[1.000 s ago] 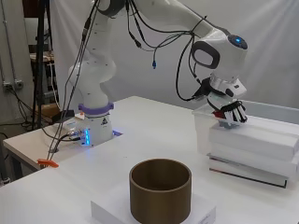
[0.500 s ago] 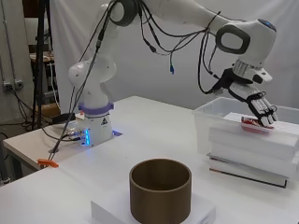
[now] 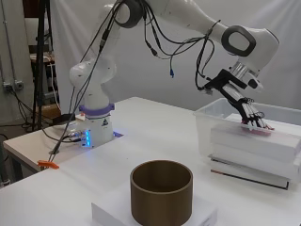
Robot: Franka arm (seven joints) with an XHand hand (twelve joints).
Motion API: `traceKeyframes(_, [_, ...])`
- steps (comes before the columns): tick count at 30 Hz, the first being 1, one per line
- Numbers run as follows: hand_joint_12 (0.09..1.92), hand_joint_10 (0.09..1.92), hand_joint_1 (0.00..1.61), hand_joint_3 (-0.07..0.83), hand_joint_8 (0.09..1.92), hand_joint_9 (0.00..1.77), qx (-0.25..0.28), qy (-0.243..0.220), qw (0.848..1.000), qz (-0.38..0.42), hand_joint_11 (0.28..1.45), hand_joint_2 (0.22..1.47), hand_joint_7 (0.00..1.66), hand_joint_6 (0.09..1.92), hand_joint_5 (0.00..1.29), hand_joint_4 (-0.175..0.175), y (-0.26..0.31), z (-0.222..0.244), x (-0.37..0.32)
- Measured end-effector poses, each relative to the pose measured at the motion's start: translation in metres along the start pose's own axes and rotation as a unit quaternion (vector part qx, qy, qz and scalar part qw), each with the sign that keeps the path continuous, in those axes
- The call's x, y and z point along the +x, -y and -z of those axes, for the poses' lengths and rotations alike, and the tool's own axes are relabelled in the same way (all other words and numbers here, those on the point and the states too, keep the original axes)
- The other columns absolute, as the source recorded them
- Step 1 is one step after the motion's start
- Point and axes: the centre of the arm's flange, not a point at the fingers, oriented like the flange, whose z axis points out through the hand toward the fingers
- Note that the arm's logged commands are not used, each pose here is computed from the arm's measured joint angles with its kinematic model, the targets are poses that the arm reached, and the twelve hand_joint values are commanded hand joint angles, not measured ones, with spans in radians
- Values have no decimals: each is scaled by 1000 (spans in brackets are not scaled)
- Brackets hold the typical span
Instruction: Teleoperate dual arm-hand system to remove items from a box
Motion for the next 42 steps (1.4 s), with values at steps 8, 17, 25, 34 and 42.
traceKeyframes(8, [87,87,115,10,87,227,25,6,999,-40,427,780,67,87,115,161,-12,8,4])
traceKeyframes(17, [1392,1570,1012,5,1555,1339,4,8,999,-39,1010,1107,1122,1461,914,172,-6,-11,11])
traceKeyframes(25, [1780,1920,1102,11,1920,1471,-61,-112,991,-37,1080,1219,1258,1842,807,175,19,-25,-11])
traceKeyframes(34, [1756,1920,1016,0,1920,1453,-99,-133,985,-46,1085,1224,1252,1521,796,156,22,-1,-19])
traceKeyframes(42, [1739,1920,1066,2,1920,1476,-136,-188,972,-48,1104,1217,1292,1668,908,175,25,32,-54])
